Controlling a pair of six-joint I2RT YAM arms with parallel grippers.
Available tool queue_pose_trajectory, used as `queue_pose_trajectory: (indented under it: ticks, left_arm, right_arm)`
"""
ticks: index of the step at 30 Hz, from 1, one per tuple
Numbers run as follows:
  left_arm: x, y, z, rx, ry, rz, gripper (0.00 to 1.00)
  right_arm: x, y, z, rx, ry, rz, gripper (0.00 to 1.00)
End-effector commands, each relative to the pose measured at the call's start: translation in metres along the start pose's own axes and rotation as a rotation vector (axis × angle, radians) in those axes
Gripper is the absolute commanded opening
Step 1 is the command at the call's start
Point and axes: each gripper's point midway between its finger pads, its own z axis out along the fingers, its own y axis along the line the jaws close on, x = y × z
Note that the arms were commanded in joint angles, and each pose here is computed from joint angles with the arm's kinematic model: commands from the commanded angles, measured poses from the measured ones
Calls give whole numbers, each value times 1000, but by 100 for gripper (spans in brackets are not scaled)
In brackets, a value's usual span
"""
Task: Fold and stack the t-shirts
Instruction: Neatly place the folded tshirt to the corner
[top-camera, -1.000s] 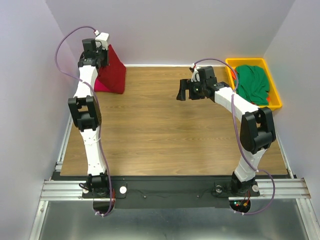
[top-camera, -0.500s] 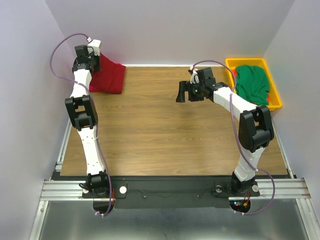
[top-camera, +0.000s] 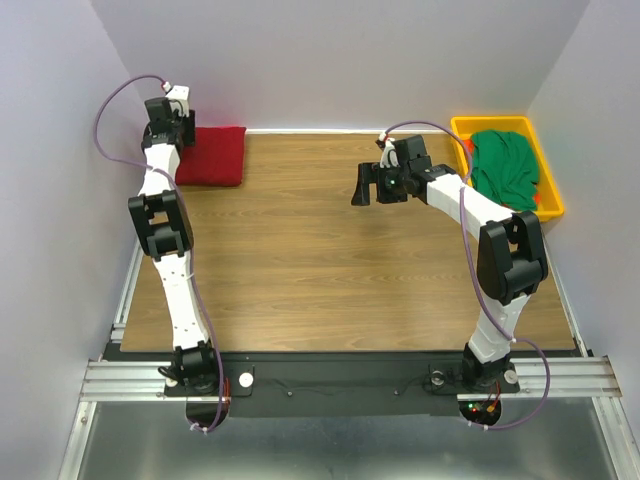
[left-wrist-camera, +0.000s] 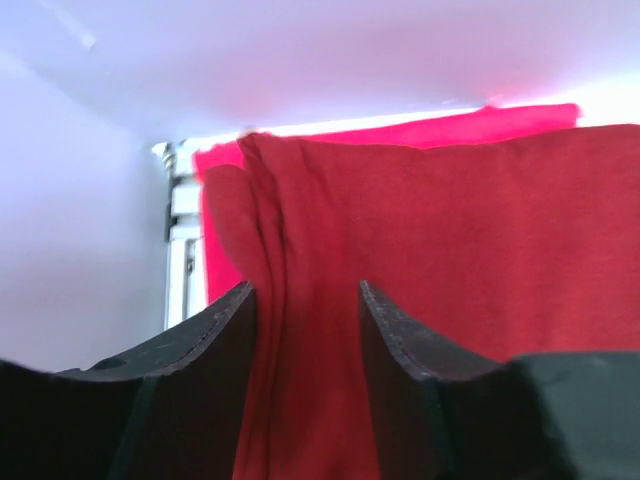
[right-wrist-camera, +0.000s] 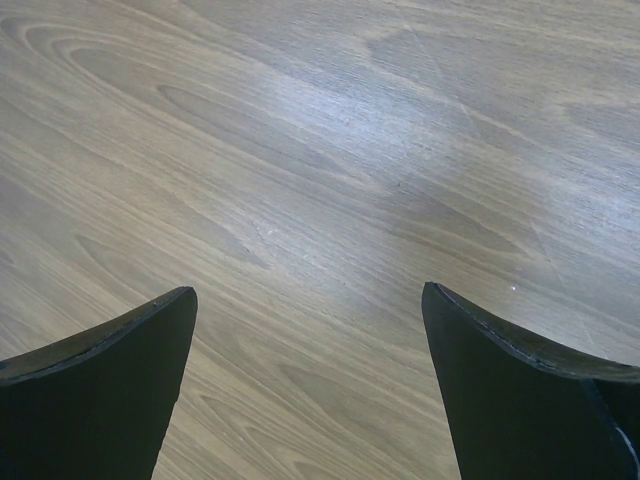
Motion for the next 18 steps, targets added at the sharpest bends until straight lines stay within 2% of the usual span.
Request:
queue_pose_trajectory:
  ticks: [1, 3, 6, 9, 13, 15, 18]
  left_arm:
    - [-57, 59, -26, -166, -133, 1, 58]
    - [-75, 81, -46, -181, -176, -31, 60]
    - [-85, 80, -62, -145, -188, -24, 60]
    - [-108, 68, -96, -84, -223, 1, 62]
    - [-108, 51, -121, -18, -201, 5, 62]
    - [-90, 35, -123, 51, -160, 0, 62]
    - [-69, 21, -130, 104, -112, -9, 56]
  right_arm:
    - [-16, 9, -12, -22, -48, -37, 100]
    - [-19, 8, -15, -10, -58, -41, 100]
    - [-21, 7, -22, 9, -76, -66, 100]
    - [-20, 7, -28, 17, -84, -82, 100]
    - [-19, 1, -36, 44, -93, -98, 100]
    - [-21, -3, -43, 64, -109, -112, 100]
    - [-21, -7, -52, 79, -122, -124, 100]
